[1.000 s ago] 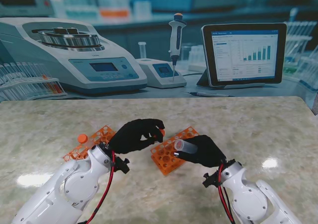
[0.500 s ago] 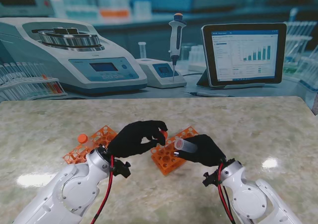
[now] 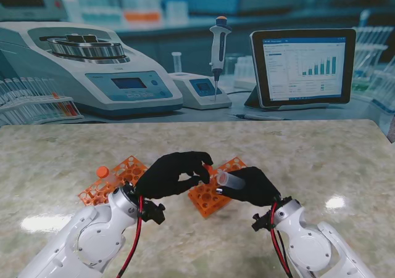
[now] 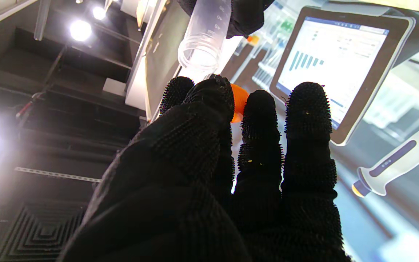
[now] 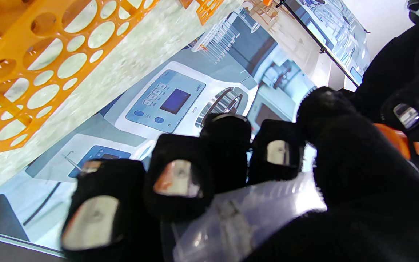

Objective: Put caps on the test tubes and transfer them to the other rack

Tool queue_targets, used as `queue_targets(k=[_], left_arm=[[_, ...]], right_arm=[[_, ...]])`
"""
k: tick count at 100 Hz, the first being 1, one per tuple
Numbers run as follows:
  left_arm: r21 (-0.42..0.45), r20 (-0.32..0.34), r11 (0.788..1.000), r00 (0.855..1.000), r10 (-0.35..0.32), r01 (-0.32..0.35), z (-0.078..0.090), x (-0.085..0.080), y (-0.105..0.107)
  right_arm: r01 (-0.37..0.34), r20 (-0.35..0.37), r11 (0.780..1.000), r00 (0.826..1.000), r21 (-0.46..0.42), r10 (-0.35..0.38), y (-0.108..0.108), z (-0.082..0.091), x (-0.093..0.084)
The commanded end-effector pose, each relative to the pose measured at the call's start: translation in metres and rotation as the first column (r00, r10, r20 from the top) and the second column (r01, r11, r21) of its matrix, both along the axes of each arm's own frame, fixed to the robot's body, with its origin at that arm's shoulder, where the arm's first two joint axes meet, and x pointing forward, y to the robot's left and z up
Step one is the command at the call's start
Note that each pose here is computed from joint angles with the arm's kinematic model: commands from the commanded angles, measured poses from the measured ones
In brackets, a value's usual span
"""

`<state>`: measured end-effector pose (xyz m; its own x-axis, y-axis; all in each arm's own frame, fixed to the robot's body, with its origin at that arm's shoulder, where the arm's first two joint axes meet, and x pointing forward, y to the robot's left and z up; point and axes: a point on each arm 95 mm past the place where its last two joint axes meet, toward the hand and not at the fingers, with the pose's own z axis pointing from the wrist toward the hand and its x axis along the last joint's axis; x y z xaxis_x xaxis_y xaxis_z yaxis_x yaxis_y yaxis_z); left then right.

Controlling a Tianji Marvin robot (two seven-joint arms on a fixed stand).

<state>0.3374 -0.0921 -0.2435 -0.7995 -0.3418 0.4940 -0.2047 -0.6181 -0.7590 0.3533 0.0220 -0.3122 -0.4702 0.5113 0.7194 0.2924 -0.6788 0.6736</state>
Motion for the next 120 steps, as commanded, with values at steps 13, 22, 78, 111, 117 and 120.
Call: queue_targets(k=[13,22,78,111,117,120], left_arm=[[-0.008,0.009,1.0,1.0,-0.026,0.026,0.001,-0.01,-0.004],[-0.01,0.016,0.999,0.999,-0.033,0.033,0.002,-0.014,-0.005],[-0.017,0.019,0.998,0.998,-0.064,0.064,0.002,-0.022,-0.01],[-0.001,0.013,0.997,0.997,-0.082,0.082,0.001,-0.025,-0.011],[0.0,0.011,0.997,0.996,-0.084,0.084,0.001,-0.025,-0.012],[0.0,0.009,0.996,0.996,-0.084,0.084,0.001,-0.024,-0.012]], right_arm=[[0.001,-0.013,1.0,1.0,0.0,-0.001,0.001,-0.003,-0.001],[0.0,-0.014,1.0,1.0,-0.001,0.0,0.001,-0.003,-0.001],[0.003,-0.015,1.0,1.0,-0.002,-0.003,0.001,-0.004,-0.001],[0.002,-0.015,1.0,1.0,-0.002,-0.002,0.001,-0.004,-0.001],[0.002,-0.015,1.0,1.0,-0.002,-0.002,0.001,-0.004,-0.001],[0.002,-0.015,1.0,1.0,-0.002,-0.002,0.001,-0.004,-0.001]])
